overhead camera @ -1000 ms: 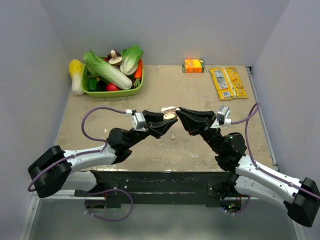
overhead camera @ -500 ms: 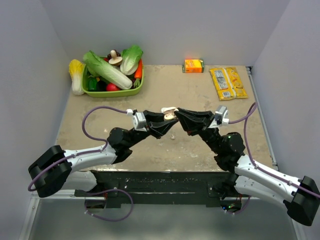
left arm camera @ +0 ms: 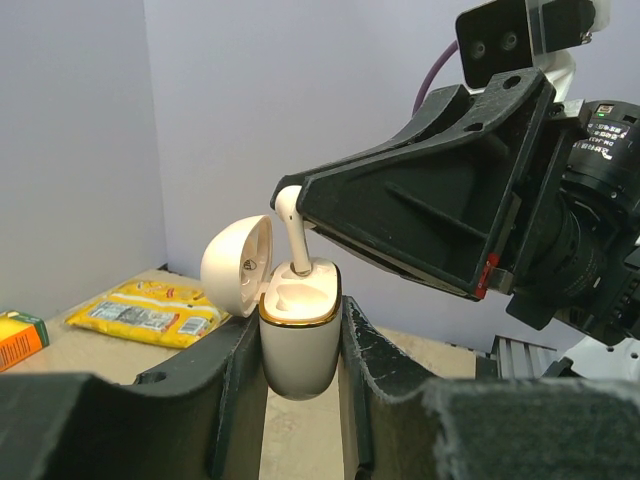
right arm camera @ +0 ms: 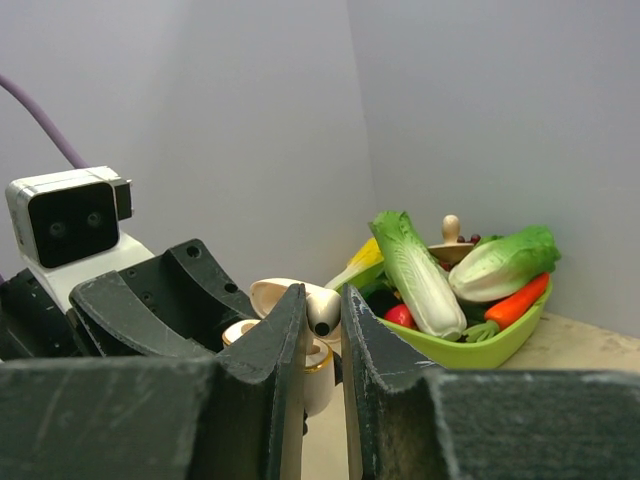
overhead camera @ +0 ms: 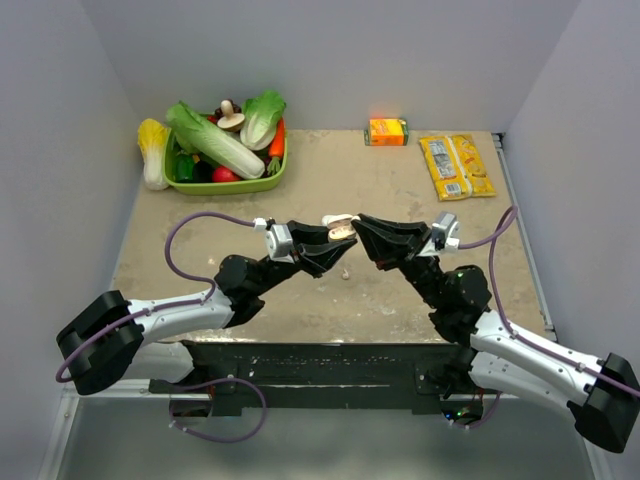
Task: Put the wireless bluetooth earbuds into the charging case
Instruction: Place the earbud in the charging case.
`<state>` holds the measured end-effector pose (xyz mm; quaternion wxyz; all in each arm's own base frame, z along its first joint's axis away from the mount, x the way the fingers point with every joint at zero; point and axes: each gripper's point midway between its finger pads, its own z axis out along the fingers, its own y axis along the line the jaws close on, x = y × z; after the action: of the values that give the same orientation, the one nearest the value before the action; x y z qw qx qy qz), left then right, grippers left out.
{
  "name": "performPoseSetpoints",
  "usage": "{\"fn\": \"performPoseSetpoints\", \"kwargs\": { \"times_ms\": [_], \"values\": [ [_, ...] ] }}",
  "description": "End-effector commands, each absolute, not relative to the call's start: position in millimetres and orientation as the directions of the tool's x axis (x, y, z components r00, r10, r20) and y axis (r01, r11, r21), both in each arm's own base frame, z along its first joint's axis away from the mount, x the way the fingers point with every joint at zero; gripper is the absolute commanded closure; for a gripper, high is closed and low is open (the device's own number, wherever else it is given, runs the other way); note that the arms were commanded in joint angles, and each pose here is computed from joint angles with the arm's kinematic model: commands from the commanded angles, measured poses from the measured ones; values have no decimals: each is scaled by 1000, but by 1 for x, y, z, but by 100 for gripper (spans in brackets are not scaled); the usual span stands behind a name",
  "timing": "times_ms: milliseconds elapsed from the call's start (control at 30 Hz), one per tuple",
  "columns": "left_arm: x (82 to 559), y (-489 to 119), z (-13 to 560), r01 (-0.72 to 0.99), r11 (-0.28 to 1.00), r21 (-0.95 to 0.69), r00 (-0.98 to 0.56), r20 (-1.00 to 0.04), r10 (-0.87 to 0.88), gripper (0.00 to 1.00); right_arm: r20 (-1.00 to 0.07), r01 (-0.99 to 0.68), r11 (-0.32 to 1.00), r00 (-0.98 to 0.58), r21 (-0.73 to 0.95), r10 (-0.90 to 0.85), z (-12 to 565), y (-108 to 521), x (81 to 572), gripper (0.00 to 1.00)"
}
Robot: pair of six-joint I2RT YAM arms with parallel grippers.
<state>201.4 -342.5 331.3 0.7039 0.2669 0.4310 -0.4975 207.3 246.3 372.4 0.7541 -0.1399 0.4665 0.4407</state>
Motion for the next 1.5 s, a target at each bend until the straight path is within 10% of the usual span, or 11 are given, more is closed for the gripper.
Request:
{"fn": "performPoseSetpoints", "kwargs": {
  "times_ms": [0,467,700,1467],
  "values": [
    [173,-308,411,934,356,42,293,-659,-693,100,-823,-768,613,220,186,524,378,238,210,100],
    [174,-307,417,931,363,49,306,-648,-697,100,-871,-796,590,191,132,452,364,253,208,100],
    [174,-308,419,929,366,54,312,-644,-698,100,-891,-804,581,164,129,424,361,256,206,75],
    [181,-313,412,927,374,38,305,-656,-690,100,-815,-761,574,105,303,570,416,229,203,43]
  ]
}}
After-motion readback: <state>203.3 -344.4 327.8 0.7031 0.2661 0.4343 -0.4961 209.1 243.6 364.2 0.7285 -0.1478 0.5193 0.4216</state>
